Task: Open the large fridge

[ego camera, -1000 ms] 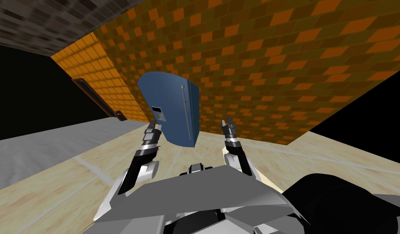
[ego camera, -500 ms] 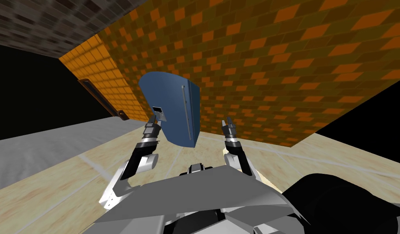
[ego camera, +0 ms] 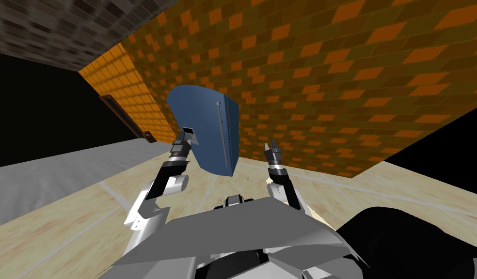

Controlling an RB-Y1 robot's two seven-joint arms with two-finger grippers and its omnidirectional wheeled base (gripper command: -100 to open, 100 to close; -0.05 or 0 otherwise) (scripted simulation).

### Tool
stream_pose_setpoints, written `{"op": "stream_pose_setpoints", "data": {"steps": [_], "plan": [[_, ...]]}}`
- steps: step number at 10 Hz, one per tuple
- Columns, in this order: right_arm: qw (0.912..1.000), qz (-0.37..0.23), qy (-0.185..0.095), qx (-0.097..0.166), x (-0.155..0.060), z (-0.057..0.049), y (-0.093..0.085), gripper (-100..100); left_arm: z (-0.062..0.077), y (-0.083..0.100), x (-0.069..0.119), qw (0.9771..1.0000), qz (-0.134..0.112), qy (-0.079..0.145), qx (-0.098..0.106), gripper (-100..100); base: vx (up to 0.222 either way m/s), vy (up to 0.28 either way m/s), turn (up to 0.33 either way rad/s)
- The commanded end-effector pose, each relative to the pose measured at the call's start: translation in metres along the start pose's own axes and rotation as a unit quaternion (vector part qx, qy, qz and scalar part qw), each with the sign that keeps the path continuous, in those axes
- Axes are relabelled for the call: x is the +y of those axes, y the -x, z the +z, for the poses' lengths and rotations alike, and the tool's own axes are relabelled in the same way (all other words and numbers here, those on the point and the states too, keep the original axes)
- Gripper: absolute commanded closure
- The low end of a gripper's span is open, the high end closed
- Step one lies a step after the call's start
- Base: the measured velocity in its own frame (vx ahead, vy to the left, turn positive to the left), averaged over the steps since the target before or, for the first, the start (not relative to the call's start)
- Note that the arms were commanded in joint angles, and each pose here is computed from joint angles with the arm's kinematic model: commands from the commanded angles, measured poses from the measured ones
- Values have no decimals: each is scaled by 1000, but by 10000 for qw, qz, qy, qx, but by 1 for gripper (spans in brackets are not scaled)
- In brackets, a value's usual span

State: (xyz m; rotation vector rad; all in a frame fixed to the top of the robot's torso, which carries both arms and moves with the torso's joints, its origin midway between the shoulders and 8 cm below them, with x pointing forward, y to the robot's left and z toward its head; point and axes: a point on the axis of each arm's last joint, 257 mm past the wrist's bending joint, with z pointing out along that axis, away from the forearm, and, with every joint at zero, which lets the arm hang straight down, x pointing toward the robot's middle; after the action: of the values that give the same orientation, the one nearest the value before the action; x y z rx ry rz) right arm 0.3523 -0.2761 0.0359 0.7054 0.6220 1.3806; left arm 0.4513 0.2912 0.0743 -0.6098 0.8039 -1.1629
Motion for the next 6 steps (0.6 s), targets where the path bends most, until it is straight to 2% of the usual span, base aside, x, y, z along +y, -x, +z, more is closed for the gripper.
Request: {"op": "stream_pose_setpoints", "data": {"steps": [1, 4, 5, 6], "plan": [[10000, 0, 0, 0, 0, 0, 0, 0, 17, 5, -1, 10000, -21, 72, -63, -100, 20, -22, 45], [10000, 0, 0, 0, 0, 0, 0, 0, 38, 9, -6, 9998, -81, 157, -127, -100, 23, -24, 41], [10000, 0, 0, 0, 0, 0, 0, 0, 45, 17, -5, 9996, -89, 197, -197, -100, 29, -31, 48], [10000, 0, 0, 0, 0, 0, 0, 0, 52, 15, -10, 9995, -128, 205, -196, -100, 26, -27, 32]]}}
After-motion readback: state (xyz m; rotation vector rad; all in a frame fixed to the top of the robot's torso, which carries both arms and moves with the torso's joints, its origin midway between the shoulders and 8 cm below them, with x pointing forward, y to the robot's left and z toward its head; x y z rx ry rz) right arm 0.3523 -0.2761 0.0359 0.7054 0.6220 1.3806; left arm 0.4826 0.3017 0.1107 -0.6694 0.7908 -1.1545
